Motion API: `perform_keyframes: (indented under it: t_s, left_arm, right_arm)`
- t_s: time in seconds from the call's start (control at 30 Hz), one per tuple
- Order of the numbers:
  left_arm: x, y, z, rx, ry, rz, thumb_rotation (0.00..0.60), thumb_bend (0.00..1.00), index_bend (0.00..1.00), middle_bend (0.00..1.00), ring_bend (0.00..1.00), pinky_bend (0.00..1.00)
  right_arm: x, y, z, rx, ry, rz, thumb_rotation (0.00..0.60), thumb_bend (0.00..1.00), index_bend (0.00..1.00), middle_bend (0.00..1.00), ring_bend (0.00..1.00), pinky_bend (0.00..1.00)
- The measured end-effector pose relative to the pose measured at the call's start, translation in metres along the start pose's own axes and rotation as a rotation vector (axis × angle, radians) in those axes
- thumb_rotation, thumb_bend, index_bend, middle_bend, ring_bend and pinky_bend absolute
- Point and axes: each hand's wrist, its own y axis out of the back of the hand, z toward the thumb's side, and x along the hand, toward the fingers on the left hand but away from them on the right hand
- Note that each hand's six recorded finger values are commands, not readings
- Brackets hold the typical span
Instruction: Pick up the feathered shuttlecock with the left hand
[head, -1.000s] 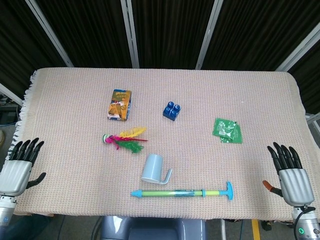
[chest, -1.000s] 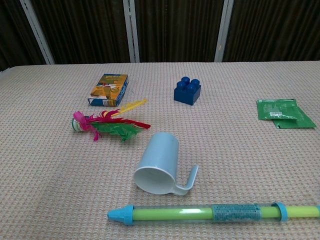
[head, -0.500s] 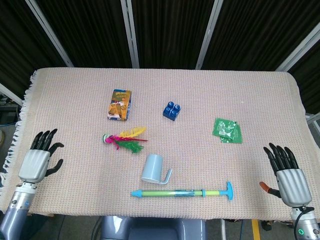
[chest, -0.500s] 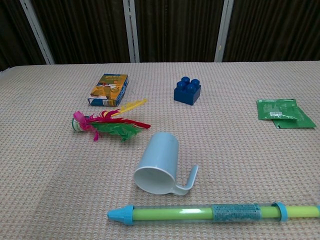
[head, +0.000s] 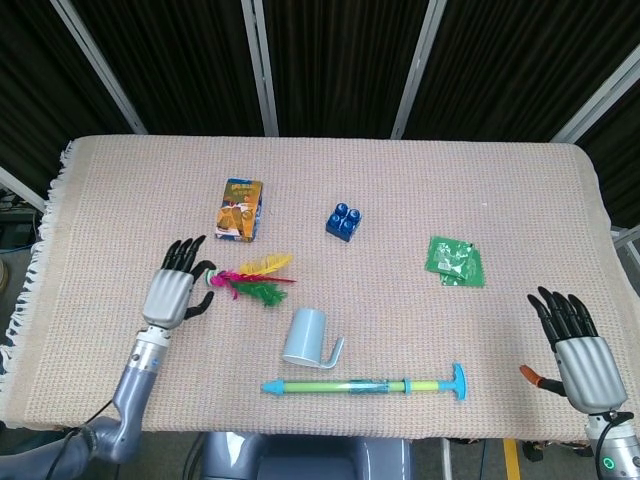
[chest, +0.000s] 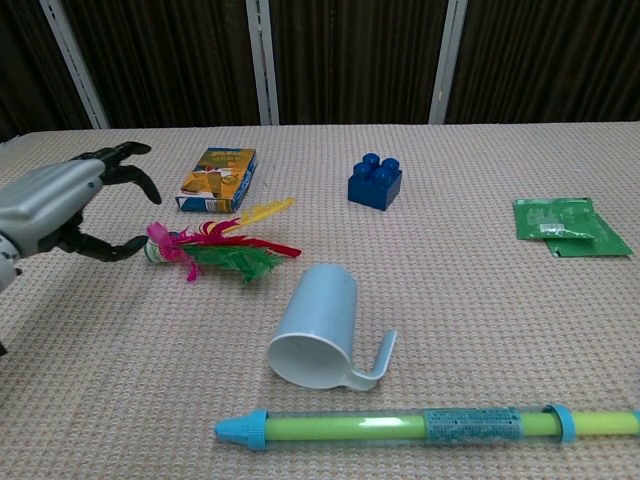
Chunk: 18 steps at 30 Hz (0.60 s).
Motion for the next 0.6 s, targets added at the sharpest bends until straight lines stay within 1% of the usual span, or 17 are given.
perform_keyframes:
  t_s: [0.03, 0.23, 0.37, 0.47, 0.6]
  left_arm:
    - [0.006, -0.004, 0.009, -0.009, -0.005, 0.002, 0.6, 0.35, 0.36, 0.0, 0.0, 0.0]
    - [0.034, -0.021, 0.042, -0.028, -0.019, 0.021, 0.6, 0.34, 0.35, 0.0, 0.0, 0.0]
    - [0.045, -0.026, 0.055, -0.066, -0.032, 0.035, 0.6, 0.34, 0.34, 0.0, 0.0, 0.0]
    - [0.052, -0.031, 0.064, -0.064, -0.04, 0.042, 0.6, 0.34, 0.34, 0.0, 0.0, 0.0]
    - [0.06, -0.04, 0.076, -0.066, -0.051, 0.03, 0.6, 0.34, 0.34, 0.0, 0.0, 0.0]
  right_arm:
    - [-0.001, 0.0, -0.002, -0.003, -0.005, 0.002, 0.6, 0.0, 0.0, 0.0, 0.0, 0.0]
    - [-0.001, 0.002, -0.006, -0.012, -0.021, 0.002, 0.6, 0.0, 0.0, 0.0, 0.0, 0.0]
    - [-0.001, 0.002, -0.008, -0.023, -0.023, 0.015, 0.6, 0.0, 0.0, 0.0, 0.0, 0.0]
    - [-0.001, 0.005, -0.01, -0.033, -0.026, 0.009, 0.6, 0.0, 0.0, 0.0, 0.0, 0.0]
    - [-0.001, 0.008, -0.012, -0.045, -0.031, 0.006, 0.6, 0.0, 0.0, 0.0, 0.0, 0.0]
